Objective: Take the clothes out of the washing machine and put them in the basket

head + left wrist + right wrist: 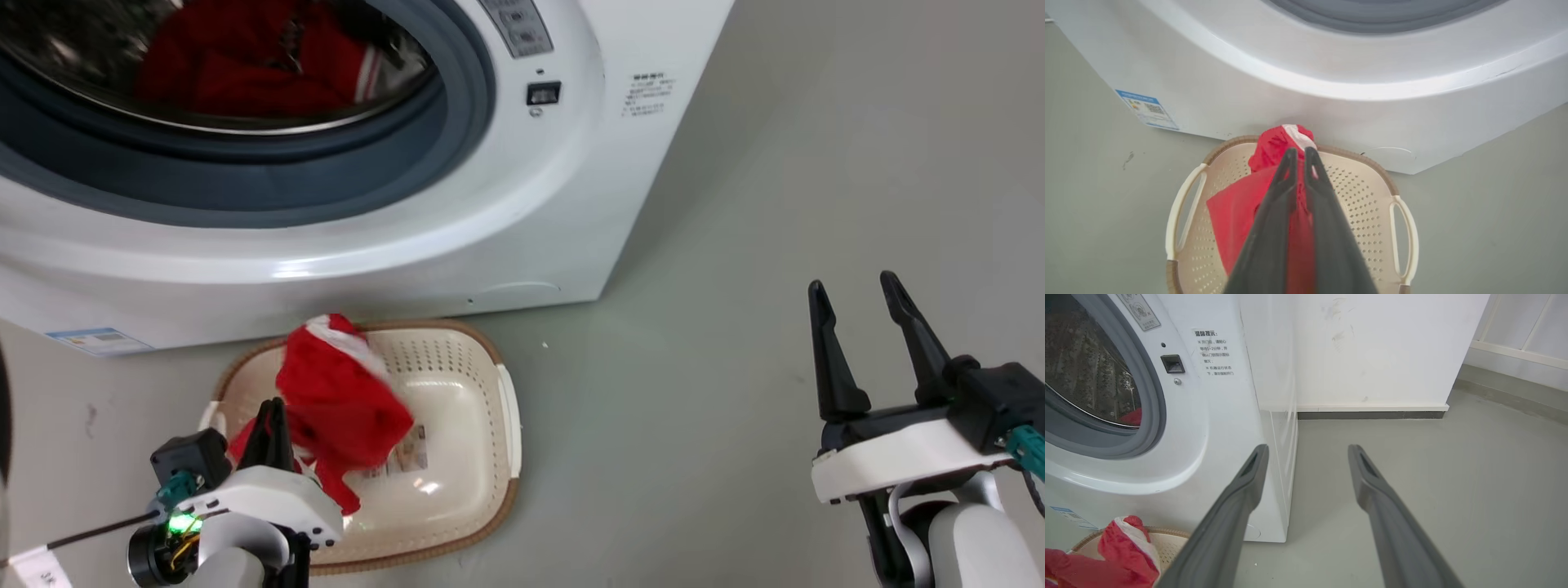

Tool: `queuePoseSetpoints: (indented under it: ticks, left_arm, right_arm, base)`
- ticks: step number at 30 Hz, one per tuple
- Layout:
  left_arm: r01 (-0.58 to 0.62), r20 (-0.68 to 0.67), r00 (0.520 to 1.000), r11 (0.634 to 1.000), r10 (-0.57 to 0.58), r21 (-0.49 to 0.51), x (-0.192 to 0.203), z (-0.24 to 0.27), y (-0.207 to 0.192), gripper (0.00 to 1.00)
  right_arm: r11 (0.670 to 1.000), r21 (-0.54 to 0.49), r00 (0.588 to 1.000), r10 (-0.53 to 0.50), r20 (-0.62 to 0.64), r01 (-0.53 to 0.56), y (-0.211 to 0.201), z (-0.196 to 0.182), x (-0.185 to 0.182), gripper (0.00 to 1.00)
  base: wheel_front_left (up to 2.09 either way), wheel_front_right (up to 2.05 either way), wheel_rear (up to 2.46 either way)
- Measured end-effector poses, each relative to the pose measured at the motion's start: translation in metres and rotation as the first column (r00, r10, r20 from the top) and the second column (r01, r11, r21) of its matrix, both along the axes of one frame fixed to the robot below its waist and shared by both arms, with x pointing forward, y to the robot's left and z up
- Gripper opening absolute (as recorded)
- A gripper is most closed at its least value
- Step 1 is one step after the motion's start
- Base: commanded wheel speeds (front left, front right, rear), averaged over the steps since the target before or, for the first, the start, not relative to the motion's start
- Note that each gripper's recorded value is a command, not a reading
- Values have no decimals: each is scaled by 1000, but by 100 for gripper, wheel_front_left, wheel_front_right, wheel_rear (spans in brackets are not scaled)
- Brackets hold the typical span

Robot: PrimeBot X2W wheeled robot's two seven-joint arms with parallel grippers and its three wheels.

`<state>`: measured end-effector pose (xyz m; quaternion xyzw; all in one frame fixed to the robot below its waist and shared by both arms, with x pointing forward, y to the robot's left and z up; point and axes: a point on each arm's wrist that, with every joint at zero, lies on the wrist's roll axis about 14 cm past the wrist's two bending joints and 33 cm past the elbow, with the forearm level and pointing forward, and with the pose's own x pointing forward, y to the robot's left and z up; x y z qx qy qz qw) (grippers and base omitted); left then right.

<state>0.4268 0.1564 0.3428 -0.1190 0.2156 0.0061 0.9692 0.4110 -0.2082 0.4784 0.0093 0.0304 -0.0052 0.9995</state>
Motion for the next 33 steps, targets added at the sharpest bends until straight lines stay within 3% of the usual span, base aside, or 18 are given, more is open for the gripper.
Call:
queuePoseSetpoints:
  ticks: [15,29,30,31,32,33]
  left_arm:
    - [105,-225,969,994,-98,18,29,-102,-20,0]
    - [152,-504,852,988,-145,-27,-14,-194,-34,0]
    - [152,-512,847,988,-145,-28,-17,-195,-34,11]
    - [150,-516,845,988,-144,-30,-18,-195,-35,31]
    - [152,-516,844,988,-146,-32,-18,-194,-35,62]
    - [152,-516,844,988,-146,-30,-18,-193,-34,100]
  right_arm:
    - [997,-1,995,-73,-72,74,-26,-41,10,100]
    - [993,-23,981,-115,-157,112,-41,-80,10,100]
    - [993,-23,981,-116,-157,114,-42,-80,10,100]
    - [993,-23,981,-116,-156,114,-42,-80,10,100]
    - [993,-22,981,-116,-153,114,-42,-79,10,100]
    - [993,-21,983,-115,-145,113,-42,-76,11,100]
  base:
    - [0,0,0]
    - [0,0,0]
    - [0,0,0]
    - [0,0,0]
    - [0,0,0]
    - [0,0,0]
